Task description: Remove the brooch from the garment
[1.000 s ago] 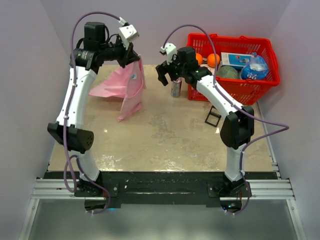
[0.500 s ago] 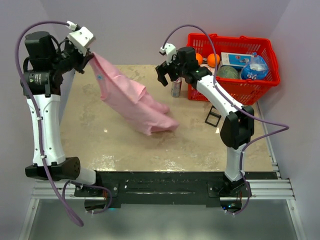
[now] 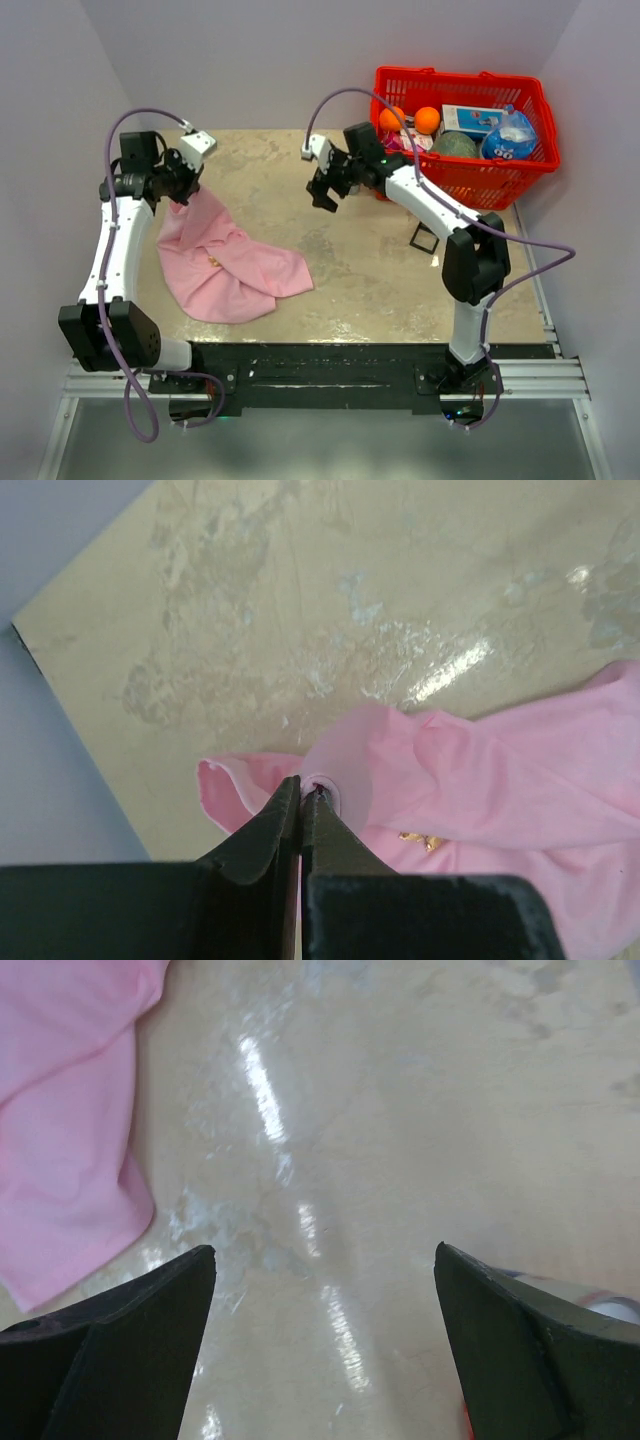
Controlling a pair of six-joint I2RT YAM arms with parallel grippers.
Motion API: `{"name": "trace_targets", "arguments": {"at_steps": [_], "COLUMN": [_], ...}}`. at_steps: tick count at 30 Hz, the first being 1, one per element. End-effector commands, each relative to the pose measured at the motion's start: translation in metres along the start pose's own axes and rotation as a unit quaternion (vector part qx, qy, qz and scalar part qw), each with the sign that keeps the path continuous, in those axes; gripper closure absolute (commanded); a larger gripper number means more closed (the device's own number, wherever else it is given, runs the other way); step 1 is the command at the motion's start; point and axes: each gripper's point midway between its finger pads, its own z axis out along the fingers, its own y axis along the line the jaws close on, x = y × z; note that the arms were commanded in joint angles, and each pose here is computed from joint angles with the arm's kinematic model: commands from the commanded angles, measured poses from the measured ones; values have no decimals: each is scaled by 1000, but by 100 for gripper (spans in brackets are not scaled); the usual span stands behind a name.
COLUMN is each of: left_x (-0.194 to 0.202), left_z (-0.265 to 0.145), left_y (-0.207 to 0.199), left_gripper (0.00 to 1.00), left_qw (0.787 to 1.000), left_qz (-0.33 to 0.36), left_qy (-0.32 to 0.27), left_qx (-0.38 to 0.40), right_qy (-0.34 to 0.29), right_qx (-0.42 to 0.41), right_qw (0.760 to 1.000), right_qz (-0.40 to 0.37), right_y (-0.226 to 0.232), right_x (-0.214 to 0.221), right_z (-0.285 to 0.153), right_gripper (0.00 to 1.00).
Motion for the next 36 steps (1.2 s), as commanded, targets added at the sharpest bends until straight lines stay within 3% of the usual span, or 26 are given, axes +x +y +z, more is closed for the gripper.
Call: {"name": "trace_targets", "arguments": {"at_steps": [1, 4, 9, 14, 20, 26, 36], "left_x": [9, 21, 30, 45, 54, 54, 54], "left_z": [-1, 5, 21, 46, 49, 41, 37], "left_y": [20, 28, 33, 11, -3, -4, 0], "left_gripper": [100, 100, 100, 100, 100, 100, 100], "left_qw": [997, 994, 989, 984, 979, 977, 977], "left_qz": [6, -23, -86, -160, -194, -203, -195], "left_qy": [-4, 11, 14, 26, 31, 24, 26], "left_qx": [-75, -104, -120, -68, -52, -67, -79], "right_qy": [43, 73, 35, -15, -49, -51, -6], "right_qx": [-74, -115, -117, -159, -206, -216, -287], "right_qw": [991, 974, 947, 908, 889, 881, 870], "right_qz": [-106, -179, -298, -388, -406, -418, -401], "right_y": [39, 68, 96, 147, 194, 206, 230], "right_x": [42, 73, 92, 94, 100, 104, 132], "right_z": [4, 0, -6, -10, -4, 12, 24], "right_gripper": [14, 25, 28, 33, 36, 44, 55]}}
